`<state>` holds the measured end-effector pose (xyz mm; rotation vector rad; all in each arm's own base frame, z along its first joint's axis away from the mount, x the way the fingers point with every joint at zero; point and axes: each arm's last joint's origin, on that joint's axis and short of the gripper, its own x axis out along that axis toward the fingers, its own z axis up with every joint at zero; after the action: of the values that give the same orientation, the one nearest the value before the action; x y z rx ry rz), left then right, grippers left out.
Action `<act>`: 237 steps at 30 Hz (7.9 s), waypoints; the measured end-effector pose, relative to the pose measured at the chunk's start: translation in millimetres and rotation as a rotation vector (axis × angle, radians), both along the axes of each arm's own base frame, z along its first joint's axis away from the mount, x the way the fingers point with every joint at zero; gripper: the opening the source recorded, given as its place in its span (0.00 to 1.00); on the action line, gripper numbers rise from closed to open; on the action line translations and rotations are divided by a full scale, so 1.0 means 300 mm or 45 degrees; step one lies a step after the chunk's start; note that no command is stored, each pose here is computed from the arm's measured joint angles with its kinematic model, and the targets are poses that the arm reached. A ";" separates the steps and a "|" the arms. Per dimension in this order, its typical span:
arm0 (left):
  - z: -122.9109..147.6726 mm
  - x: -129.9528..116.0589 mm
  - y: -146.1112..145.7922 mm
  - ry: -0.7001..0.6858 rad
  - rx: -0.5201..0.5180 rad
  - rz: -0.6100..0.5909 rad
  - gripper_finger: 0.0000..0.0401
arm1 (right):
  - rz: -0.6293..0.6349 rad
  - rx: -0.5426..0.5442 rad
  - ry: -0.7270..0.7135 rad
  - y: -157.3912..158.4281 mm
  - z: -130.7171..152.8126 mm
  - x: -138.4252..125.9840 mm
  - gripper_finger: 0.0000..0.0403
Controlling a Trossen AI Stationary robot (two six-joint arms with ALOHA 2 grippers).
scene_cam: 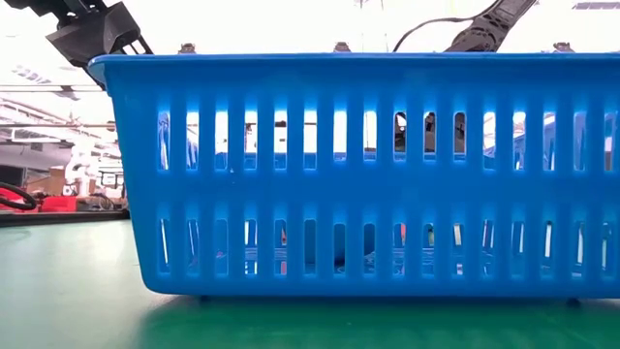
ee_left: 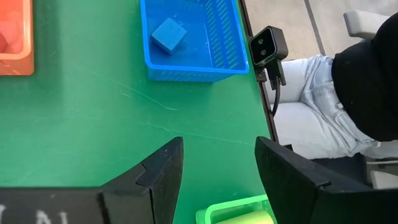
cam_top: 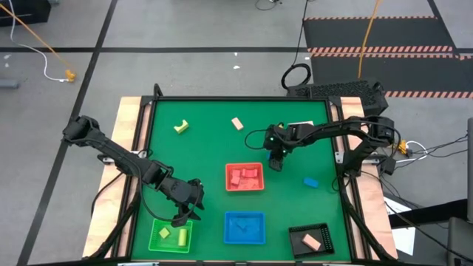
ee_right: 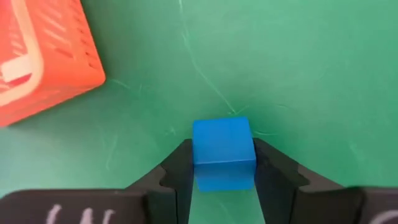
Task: Sort & place blocks by color
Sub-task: Put the top blue block into the blue bin, then put the right brown block into the black bin
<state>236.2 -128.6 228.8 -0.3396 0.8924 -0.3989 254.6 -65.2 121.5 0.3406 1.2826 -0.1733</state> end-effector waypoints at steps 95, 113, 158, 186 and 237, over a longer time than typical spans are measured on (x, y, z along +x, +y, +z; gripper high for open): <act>0.053 0.079 0.074 -0.443 0.341 0.334 0.50 | -0.260 -0.347 -0.214 0.110 0.319 -0.168 0.59; 0.052 0.098 0.128 -0.467 0.465 0.317 0.50 | -0.293 -0.316 0.098 -0.235 0.206 -0.263 0.58; 0.052 0.148 0.425 -0.436 0.800 0.491 0.50 | 0.052 -0.510 0.110 -0.385 0.131 -0.268 0.58; 0.046 0.144 0.433 -0.402 0.778 0.518 0.50 | 0.093 -0.434 0.132 -0.442 0.058 -0.286 0.36; 0.040 0.140 0.422 -0.343 0.598 0.664 0.50 | -0.111 0.917 -0.427 0.616 0.451 -0.199 0.28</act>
<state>278.2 -2.0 240.7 -0.0717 0.5796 0.2449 194.9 119.7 256.8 0.9981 0.9599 0.2762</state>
